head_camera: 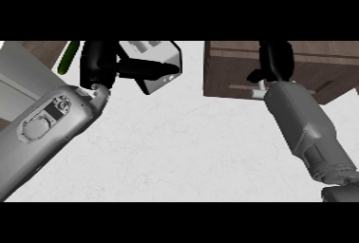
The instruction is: Pick up the can, place it into the drawer and close the drawer
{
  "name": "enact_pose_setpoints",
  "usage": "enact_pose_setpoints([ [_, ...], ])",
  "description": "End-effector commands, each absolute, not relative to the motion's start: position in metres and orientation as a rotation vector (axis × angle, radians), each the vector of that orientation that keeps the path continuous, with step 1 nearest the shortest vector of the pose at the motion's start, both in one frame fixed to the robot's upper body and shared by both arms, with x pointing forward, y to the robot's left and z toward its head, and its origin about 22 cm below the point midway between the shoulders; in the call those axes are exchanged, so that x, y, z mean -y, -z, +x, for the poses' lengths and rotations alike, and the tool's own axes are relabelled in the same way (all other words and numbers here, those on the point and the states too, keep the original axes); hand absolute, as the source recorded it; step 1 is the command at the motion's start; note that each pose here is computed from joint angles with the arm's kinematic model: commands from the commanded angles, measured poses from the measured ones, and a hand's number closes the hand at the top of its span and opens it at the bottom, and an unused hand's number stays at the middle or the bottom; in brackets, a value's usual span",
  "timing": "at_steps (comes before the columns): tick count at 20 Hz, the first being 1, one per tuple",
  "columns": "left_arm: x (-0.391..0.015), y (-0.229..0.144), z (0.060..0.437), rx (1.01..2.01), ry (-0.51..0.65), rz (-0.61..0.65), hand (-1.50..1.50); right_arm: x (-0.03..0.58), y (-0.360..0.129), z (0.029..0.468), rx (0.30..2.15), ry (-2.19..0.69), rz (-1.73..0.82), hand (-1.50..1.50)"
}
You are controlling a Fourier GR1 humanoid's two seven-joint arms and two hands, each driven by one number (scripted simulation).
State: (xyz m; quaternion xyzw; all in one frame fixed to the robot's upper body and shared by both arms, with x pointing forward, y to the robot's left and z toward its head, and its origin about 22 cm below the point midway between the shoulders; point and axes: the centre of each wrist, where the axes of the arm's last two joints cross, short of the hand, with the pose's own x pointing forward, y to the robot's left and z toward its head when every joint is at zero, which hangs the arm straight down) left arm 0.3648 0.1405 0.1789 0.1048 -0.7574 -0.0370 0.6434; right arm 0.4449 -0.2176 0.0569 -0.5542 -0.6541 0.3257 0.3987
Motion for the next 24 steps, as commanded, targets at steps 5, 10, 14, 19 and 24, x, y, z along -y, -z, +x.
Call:
enact_pose_setpoints([
  [5, -0.142, -0.168, 0.354, 1.735, 0.097, 0.235, -1.5, 0.204, -0.084, 0.459, 1.68, -0.825, -1.333, -1.5],
  [10, -0.152, -0.158, 0.351, 1.728, 0.078, 0.236, -1.5, 0.192, -0.1, 0.464, 1.832, -0.655, -1.201, -1.5],
  [14, -0.151, -0.16, 0.344, 1.716, 0.101, 0.217, -1.5, 0.171, -0.104, 0.465, 1.881, -0.526, -1.046, -1.5],
  [19, -0.169, -0.154, 0.347, 1.718, 0.071, 0.26, -1.5, 0.165, -0.099, 0.463, 1.943, -0.423, -0.906, -1.5],
  [24, -0.182, -0.147, 0.347, 1.693, 0.056, 0.271, -1.5, 0.17, -0.105, 0.465, 1.961, -0.199, -0.658, -1.5],
])
